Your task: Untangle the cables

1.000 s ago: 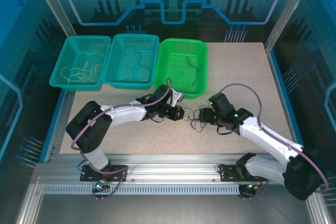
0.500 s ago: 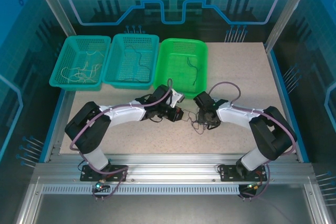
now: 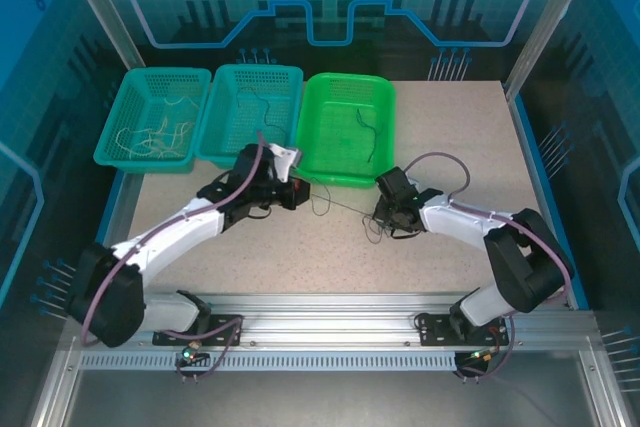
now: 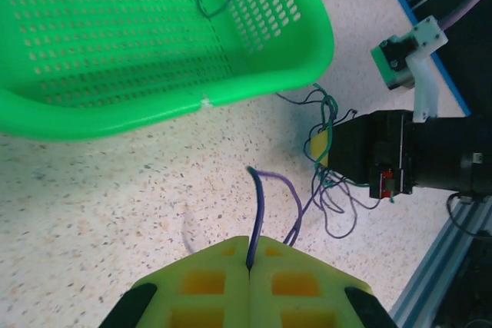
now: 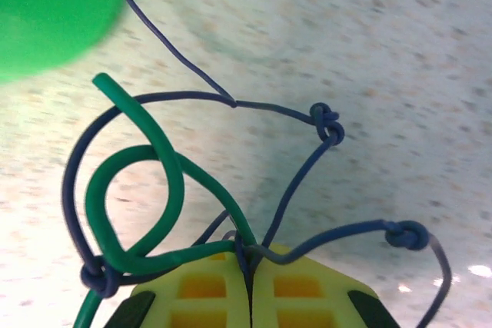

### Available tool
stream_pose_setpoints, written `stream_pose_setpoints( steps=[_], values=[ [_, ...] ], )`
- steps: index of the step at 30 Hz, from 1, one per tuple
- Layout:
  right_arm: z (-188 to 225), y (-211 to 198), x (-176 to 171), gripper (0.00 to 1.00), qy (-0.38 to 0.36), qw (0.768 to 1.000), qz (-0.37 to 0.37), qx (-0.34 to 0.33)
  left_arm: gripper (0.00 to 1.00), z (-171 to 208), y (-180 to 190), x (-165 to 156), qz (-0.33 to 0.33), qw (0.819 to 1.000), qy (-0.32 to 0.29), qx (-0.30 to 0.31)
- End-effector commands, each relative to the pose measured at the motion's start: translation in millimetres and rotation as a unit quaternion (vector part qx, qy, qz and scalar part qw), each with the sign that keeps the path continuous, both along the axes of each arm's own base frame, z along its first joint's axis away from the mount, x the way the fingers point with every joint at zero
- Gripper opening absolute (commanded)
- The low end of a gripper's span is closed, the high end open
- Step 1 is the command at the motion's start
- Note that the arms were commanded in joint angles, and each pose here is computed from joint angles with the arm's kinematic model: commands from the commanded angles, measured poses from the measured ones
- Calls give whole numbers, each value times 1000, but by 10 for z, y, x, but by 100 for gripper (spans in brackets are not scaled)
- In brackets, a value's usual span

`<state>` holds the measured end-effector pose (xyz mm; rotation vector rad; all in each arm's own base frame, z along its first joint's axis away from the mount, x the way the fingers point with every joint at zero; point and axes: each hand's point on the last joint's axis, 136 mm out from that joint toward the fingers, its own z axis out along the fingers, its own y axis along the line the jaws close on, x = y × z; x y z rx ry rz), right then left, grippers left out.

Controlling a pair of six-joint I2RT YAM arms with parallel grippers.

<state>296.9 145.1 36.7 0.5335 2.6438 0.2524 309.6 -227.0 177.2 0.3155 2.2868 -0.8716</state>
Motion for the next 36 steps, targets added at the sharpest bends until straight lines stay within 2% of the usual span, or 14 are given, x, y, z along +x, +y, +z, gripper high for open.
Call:
stream_pose_setpoints(
  steps=[1,6,9,12,14,15,18,20,23,26,29,32,36],
  values=[
    [-212,-530,-290,0,65,994,-54,-75,0,550,583,209,104,993,-56,-32],
    [-191,-667,-341,0,73,992,-61,-79,0,1192,1239,370,199,972,-106,-69],
    [-210,-754,-384,2,88,991,-74,-66,0,1483,1541,456,234,960,-124,-92],
    [-218,-778,-388,8,89,992,-81,-44,0,1667,1607,495,235,957,-143,-96],
    [-200,-733,-366,4,82,994,-67,-33,0,1733,1543,508,216,959,-150,-106],
    [-188,-687,-350,1,76,995,-53,-25,0,1757,1459,501,190,962,-154,-120],
    [-102,-522,-292,0,57,998,-6,3,0,1679,1100,427,102,970,-152,-158],
    [-13,-429,-280,0,40,999,31,11,9,1551,749,292,27,976,-160,-145],
    [196,-352,-297,0,11,997,81,9,29,1312,243,28,-85,973,-189,-100],
    [528,-243,-300,0,-34,990,136,18,40,1198,-71,-204,-172,949,-251,-79],
    [941,-48,-289,0,-95,973,208,32,49,1178,-267,-301,-213,925,-309,-51],
    [1271,106,-305,0,-133,956,259,38,57,1148,-475,-350,-264,911,-317,-26],
    [1627,281,-287,0,-164,939,297,58,70,1009,-795,-553,-352,879,-321,-21]
  ],
)
